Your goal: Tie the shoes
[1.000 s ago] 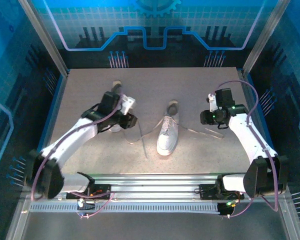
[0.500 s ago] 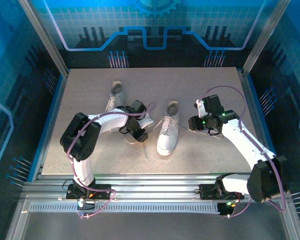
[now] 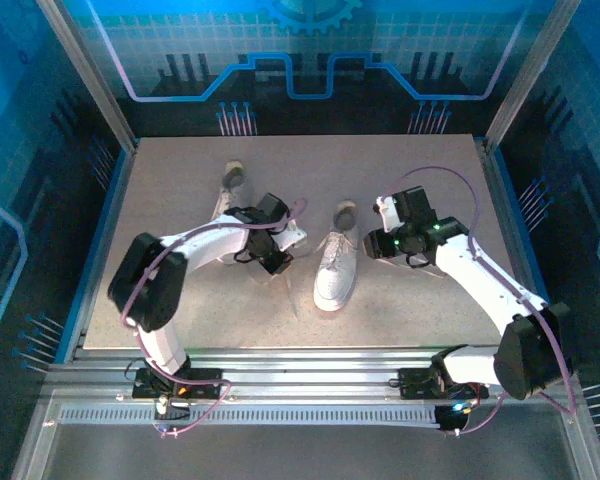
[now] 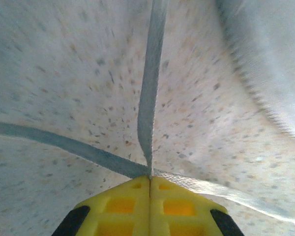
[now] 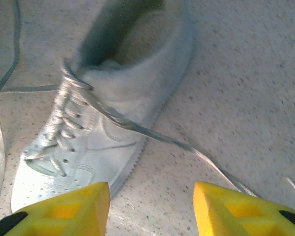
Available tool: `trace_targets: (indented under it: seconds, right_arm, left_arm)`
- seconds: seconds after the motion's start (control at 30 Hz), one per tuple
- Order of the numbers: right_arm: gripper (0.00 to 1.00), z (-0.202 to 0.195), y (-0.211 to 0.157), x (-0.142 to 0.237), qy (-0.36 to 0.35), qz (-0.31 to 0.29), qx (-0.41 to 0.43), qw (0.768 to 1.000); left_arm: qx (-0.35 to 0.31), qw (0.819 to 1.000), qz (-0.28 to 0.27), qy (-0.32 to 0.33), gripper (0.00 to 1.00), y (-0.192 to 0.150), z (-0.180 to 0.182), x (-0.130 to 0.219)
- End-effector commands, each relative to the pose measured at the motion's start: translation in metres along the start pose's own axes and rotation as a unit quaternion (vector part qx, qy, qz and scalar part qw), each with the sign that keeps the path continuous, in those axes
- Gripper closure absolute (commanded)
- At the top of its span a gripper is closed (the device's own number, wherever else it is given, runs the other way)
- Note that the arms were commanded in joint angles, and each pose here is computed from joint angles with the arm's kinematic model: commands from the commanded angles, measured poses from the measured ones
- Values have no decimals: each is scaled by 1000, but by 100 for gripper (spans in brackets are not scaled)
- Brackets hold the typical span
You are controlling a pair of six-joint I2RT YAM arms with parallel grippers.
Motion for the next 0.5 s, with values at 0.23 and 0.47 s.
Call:
trace_targets:
  seconds: [0.23,0.47]
  right_arm:
    - [51,50,58,-10,67,-126,177,974]
    - [47,84,71,-50,78,-156,333,927]
  left_arm:
    - [14,987,-137,-85,100,32,-16,78]
    - [38,981,-158,-107,100,30,-7,87]
Point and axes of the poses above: each hand's point on the last joint's axis, 136 mm out from that joint toward the fingers, its own x axis back along the fingers, its own z axis along the line the jaws close on, y = z × x, the point moved 6 cm from there along x, back along the fingers, and after that the axes turned 12 degrees about x, right-handed, at the moved point
